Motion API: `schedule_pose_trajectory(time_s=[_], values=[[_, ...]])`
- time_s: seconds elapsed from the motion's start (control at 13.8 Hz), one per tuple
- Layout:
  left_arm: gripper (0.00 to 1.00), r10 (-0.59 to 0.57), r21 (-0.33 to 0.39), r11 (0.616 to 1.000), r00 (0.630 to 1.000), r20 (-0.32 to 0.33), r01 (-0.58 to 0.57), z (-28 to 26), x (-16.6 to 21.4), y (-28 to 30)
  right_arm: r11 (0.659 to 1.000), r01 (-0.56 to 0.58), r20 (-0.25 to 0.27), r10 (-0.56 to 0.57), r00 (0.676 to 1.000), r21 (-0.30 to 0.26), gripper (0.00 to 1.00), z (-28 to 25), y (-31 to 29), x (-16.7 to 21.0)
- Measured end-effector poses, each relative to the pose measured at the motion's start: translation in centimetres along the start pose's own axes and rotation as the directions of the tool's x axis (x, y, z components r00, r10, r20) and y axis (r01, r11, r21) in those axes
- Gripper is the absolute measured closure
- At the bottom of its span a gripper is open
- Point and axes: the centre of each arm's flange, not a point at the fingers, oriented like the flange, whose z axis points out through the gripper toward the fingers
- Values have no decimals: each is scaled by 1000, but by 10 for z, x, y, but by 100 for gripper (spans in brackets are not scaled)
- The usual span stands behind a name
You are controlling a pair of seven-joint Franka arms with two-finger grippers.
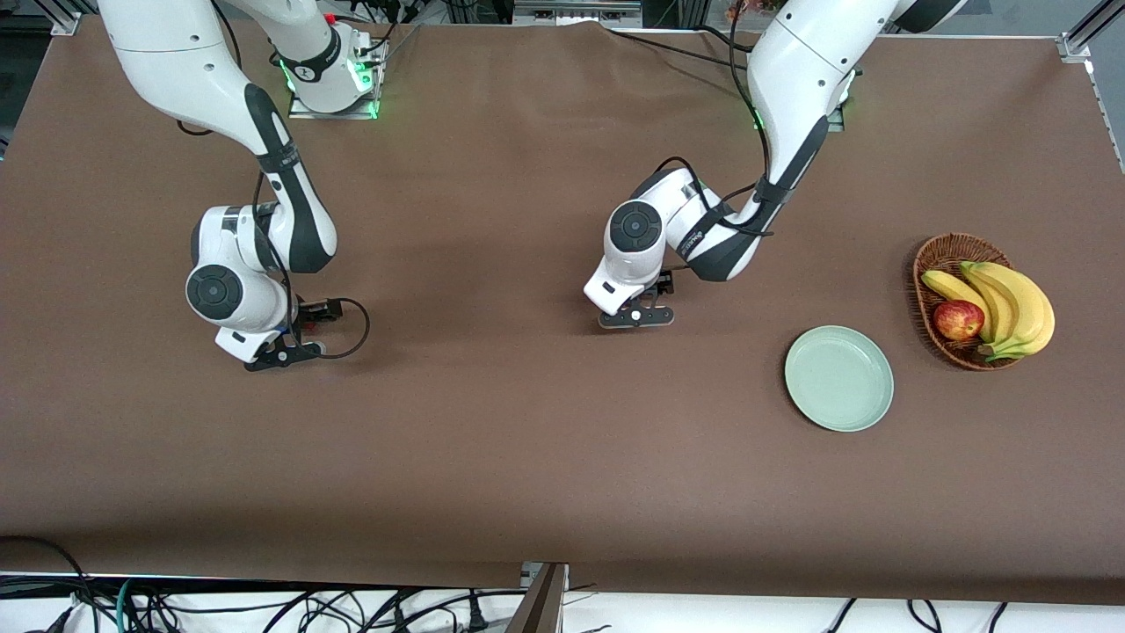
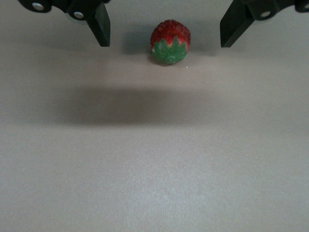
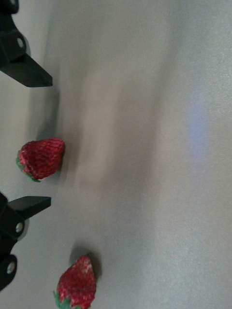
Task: Collect all strawberries into plate
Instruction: 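Grasp the strawberry with the left gripper while the right gripper grasps another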
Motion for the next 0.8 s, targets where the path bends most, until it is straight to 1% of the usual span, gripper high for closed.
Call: schedule_pose_trajectory(time_s=[0.07,0.15,0.22,0.29,0.36,0.51,0.58,0.65,0.73,0.8], values=[[4,-1,4,1000,1000,2,1,3,1,-1,1000,-1,-2,1,1000,1,0,-1,1,-1],[4,-2,7,1000,1000,4,2,5,1,-2,1000,-2,-4,2,1000,3,4,-2,3,-2],[14,-4,8,1000,1000,5,4,6,2,-3,1000,-2,-4,2,1000,4,4,-2,5,-3],[27,-4,9,1000,1000,5,4,7,2,-4,1000,-4,-4,4,1000,5,12,-2,8,-4],[37,-4,8,1000,1000,4,4,6,3,-3,1000,-7,-3,7,1000,5,23,-2,10,-4],[61,-6,5,1000,1000,-1,6,3,5,-3,1000,-9,-2,9,1000,6,49,-1,11,-5],[67,-9,12,1000,1000,3,9,2,6,-5,1000,-9,-2,9,1000,6,55,-1,11,-5],[67,-12,34,999,1000,18,12,0,8,-8,1000,-9,-1,9,1000,6,55,0,11,-5],[67,-14,67,998,999,40,11,-5,11,-13,1000,-9,-1,9,1000,6,65,0,11,-5],[67,-13,106,994,998,65,6,-17,17,-18,1000,-8,-2,8,1000,7,67,-1,11,-5]])
